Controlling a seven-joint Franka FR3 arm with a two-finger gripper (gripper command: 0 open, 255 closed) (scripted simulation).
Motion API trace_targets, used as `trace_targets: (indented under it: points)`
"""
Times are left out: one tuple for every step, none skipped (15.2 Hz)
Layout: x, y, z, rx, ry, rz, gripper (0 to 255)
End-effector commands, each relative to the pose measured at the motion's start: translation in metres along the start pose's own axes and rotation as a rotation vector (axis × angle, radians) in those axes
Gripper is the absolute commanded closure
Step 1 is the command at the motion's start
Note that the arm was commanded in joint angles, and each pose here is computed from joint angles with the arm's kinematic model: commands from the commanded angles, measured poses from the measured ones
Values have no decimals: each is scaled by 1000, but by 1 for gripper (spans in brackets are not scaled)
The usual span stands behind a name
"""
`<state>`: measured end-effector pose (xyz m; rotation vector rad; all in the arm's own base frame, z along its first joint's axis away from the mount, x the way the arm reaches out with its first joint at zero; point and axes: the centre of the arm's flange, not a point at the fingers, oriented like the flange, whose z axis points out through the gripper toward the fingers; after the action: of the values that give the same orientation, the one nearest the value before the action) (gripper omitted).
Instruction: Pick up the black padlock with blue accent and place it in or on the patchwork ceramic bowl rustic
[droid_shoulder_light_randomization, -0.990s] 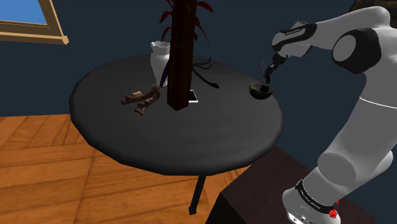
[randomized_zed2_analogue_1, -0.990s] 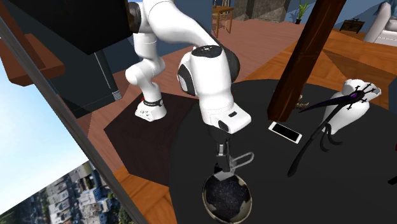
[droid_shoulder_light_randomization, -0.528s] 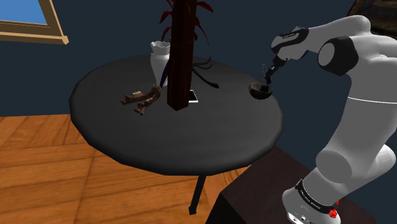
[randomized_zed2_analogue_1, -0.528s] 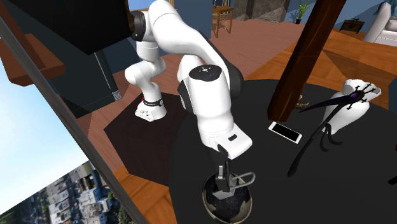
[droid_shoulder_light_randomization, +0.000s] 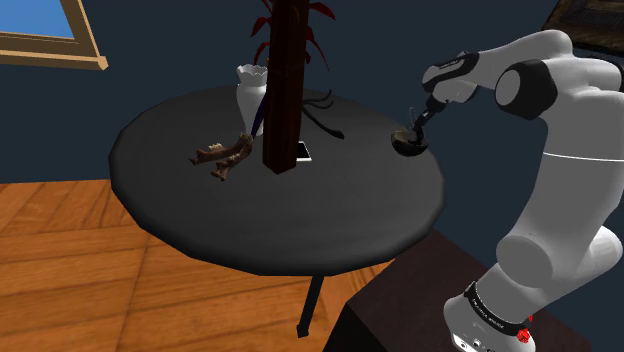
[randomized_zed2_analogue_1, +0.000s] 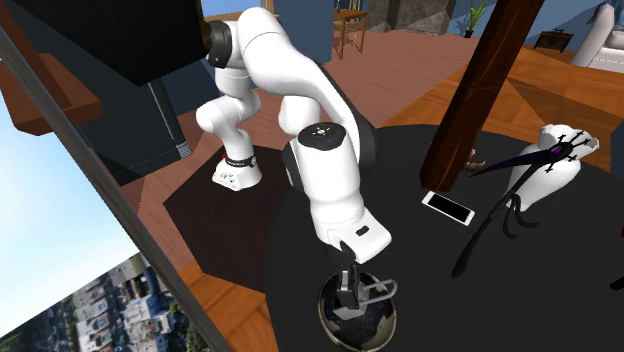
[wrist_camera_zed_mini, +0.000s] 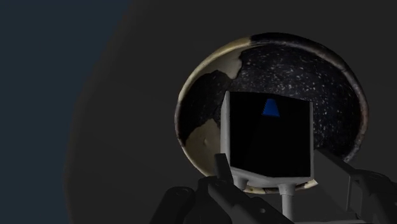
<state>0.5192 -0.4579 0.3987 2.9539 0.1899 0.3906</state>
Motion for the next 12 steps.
trace_targets:
  points:
    - [0, 0, 1, 0, 0, 0, 255]
    - [0, 0, 1, 0, 0, 0, 255]
    - [0, 0, 1, 0, 0, 0, 255]
    - [0, 0, 1, 0, 0, 0, 255]
    - [0, 0, 1, 0, 0, 0, 255]
    - [0, 0, 1, 0, 0, 0, 0]
    - [0, 0, 1, 0, 0, 0, 0]
    - [0, 0, 1, 0, 0, 0, 0]
    - [0, 0, 1, 0, 0, 0, 0]
    - [0, 0, 1, 0, 0, 0, 0]
    - [0, 0, 1, 0, 0, 0, 0]
    - [0, 0, -12, 0, 0, 0, 0]
